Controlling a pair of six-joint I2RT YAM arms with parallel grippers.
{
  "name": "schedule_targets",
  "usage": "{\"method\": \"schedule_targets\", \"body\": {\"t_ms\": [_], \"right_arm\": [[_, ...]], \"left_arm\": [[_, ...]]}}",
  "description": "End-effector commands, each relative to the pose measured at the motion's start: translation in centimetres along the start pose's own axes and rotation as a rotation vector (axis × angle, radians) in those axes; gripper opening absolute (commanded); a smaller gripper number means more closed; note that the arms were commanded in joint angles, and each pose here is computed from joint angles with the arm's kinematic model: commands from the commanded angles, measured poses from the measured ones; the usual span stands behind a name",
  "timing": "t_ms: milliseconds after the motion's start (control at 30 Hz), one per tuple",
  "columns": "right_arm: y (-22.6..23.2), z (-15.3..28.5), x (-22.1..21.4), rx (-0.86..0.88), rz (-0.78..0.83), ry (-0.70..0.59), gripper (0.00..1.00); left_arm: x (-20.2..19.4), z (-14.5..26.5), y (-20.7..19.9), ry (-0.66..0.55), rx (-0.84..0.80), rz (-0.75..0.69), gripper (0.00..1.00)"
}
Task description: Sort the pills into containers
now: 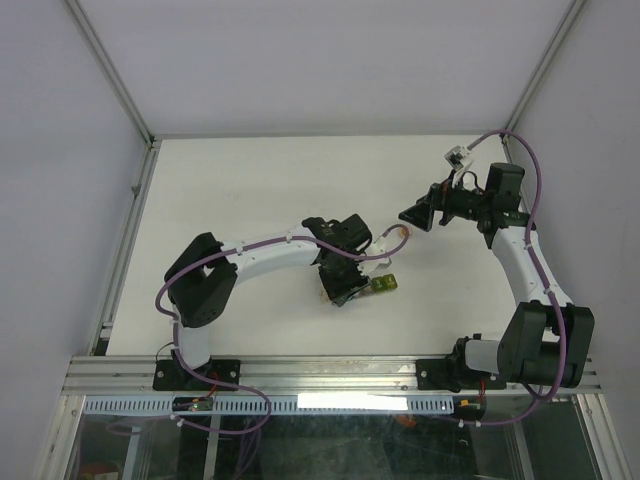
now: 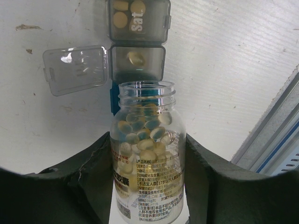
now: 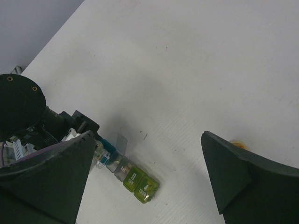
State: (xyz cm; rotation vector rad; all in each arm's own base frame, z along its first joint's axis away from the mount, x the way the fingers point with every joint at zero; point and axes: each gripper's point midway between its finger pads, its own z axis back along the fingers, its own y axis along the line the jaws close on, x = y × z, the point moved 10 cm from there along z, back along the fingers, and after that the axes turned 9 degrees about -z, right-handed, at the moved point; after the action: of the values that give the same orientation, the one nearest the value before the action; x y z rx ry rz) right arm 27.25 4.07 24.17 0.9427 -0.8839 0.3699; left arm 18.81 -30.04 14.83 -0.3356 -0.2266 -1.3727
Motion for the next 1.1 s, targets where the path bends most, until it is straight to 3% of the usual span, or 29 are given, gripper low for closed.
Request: {"method": "schedule_targets", "body": {"t_ms": [0, 367, 633, 867, 1067], "right_arm": [[0.5, 0.3, 1.9, 0.022, 0.072, -0.036, 0.99], [0.5, 0.4, 1.9, 0.021, 0.071, -0.035, 1.0], [0.4, 0.3, 1.8, 0.021, 0.067, -0.03, 0.99], [0.4, 0.3, 1.9, 0.017, 0.069, -0.03, 0.99], [0.3, 0.3, 1.9, 0.012, 0.07, -0.03, 0.99]], "left_arm": [[0.5, 0.6, 0.4, -0.046, 0.011, -0.012, 0.0], [1.2, 1.5, 0.1, -0.089, 0.015, -0.021, 0.0], [0.9, 1.0, 0.1, -0.037, 0.051, -0.006, 0.0], [1.7, 1.8, -0.3, -0.11, 0.031, -0.035, 0.0], [1.1, 1.3, 0.2, -0.078, 0.063, -0.032, 0.0]]}}
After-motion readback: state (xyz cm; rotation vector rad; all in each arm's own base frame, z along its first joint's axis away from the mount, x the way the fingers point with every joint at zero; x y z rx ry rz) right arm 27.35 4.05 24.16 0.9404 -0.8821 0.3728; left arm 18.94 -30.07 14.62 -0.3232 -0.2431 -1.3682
